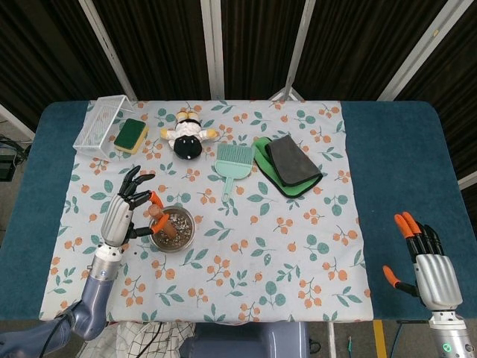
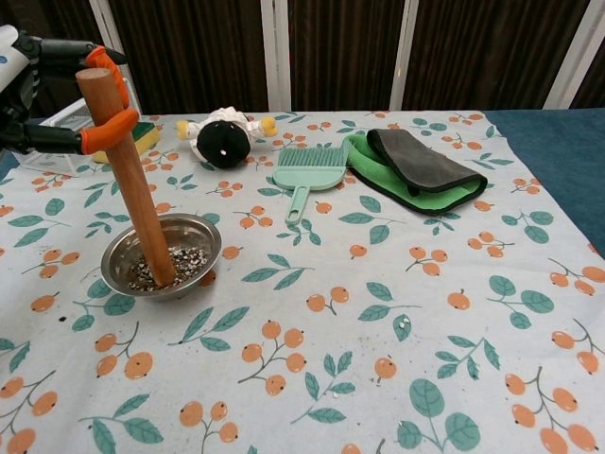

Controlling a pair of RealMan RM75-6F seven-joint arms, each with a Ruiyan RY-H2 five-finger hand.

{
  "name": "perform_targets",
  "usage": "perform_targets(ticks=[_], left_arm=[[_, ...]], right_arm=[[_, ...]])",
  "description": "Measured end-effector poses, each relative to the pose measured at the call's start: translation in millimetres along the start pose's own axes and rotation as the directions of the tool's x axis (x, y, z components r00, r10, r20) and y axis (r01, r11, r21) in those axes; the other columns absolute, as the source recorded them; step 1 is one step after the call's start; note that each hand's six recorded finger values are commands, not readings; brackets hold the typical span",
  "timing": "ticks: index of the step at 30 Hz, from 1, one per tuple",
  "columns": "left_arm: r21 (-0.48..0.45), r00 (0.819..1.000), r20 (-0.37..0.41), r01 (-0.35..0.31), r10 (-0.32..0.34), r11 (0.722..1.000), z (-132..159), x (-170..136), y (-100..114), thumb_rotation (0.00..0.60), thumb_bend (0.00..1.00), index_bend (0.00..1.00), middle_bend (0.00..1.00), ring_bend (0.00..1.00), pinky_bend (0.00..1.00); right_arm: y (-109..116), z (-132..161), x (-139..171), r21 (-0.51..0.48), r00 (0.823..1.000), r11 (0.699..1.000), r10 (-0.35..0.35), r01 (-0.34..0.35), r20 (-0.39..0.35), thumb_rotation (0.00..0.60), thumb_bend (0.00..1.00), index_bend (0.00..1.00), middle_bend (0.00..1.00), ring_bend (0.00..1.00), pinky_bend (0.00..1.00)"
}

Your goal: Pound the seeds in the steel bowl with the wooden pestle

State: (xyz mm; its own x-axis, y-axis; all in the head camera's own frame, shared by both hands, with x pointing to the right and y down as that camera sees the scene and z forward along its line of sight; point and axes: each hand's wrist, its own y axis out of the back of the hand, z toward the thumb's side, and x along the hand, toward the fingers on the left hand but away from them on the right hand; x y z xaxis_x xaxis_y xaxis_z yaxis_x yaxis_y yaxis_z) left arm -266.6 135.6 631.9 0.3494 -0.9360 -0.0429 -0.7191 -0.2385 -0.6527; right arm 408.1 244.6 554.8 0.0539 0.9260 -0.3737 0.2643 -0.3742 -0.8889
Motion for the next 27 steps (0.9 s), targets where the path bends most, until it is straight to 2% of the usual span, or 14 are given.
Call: perform_targets(ticks=[17, 27], left_arm=[[0.0, 1.0, -0.011, 0.01, -0.01, 1.0, -4, -8, -2, 0.6, 0.91, 0.61, 0.72, 0.2, 0.03], [-0.019, 1.0, 0.017, -0.02, 0.021, 1.0, 7, 1, 5, 0.6, 0.91, 0.61, 0.72, 0.2, 0.03]], right_arm=[[0, 0, 2, -0.001, 1.0, 1.0, -0.003, 0.003, 0.001, 0.6, 0.32, 0.0, 0.0, 0.0, 0.0], [0, 0, 2, -0.003, 1.0, 1.0, -0.005, 0.005, 0.0, 0.6, 0.32, 0.0, 0.0, 0.0, 0.0]])
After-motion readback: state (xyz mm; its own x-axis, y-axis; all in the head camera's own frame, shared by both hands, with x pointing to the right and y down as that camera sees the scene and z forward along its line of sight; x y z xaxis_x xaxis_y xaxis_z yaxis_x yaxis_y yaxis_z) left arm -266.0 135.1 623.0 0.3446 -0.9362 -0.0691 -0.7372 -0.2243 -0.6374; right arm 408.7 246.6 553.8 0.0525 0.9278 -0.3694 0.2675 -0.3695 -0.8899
